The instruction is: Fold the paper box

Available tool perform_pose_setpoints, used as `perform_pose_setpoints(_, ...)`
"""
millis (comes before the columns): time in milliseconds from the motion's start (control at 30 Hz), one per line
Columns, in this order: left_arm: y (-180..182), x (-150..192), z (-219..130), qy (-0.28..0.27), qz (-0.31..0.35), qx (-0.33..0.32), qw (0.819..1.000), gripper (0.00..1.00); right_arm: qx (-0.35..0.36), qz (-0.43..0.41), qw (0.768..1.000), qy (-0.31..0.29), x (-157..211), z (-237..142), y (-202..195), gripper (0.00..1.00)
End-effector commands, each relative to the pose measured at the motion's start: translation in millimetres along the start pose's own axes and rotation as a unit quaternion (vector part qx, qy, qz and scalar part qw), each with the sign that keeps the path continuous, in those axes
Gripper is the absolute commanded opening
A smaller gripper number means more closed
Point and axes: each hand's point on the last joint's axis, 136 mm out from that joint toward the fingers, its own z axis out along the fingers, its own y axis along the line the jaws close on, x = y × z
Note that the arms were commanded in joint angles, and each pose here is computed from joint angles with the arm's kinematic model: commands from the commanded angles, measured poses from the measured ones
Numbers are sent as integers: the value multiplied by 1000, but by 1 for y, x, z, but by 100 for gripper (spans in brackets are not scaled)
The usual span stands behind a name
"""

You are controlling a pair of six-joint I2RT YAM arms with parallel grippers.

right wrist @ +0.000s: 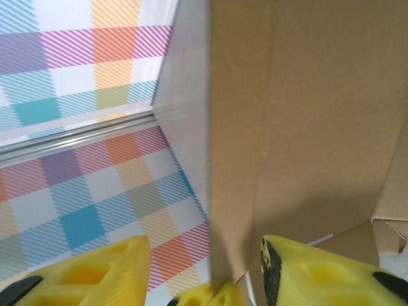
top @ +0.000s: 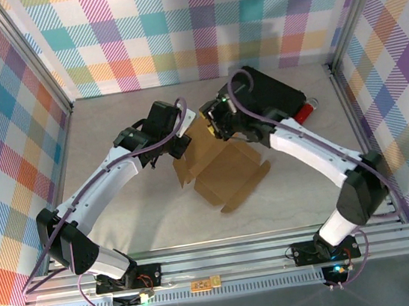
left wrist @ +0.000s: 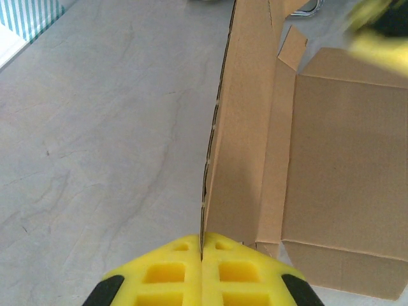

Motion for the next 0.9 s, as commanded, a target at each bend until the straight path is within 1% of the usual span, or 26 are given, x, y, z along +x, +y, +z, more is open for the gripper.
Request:
perform_pose_setpoints(0, 1, -4, -12, -13, 4, -3, 1000, 0, -67, 13, 998, -9, -2, 12, 34, 52)
perform_pose_setpoints(100, 1, -3, -12, -12, 4, -3, 1000, 0, -44, 23, 999, 2, 1, 28, 19, 51)
perform_pose_setpoints(233, 1, -2, -14, -14, 4, -3, 1000, 0, -43, 22, 999, -8, -3, 36, 16, 49)
perform_pose_setpoints(467, 2, -2, -14, -15, 5, -5, 1000, 0, -17, 27, 999, 6, -2, 47, 3, 42)
perform_pose_setpoints(633, 2, -3, -15, -17, 4, -6, 1000, 0, 0, 37, 999, 5, -8, 48, -6, 37)
perform_pose_setpoints(700, 2, -4, -16, -19, 4, -6, 1000, 0, 1, 38, 999, 3, -11, 47, -5, 32)
perform_pose_setpoints(800, 4, -9, -19, -29, -2, -9, 1000, 0, 9, 41, 999, 2, -13, 44, -4, 20)
perform_pose_setpoints(867, 6, -18, -26, -45, -18, -9, 999, 0, 14, 45, 999, 2, -13, 41, -3, 6)
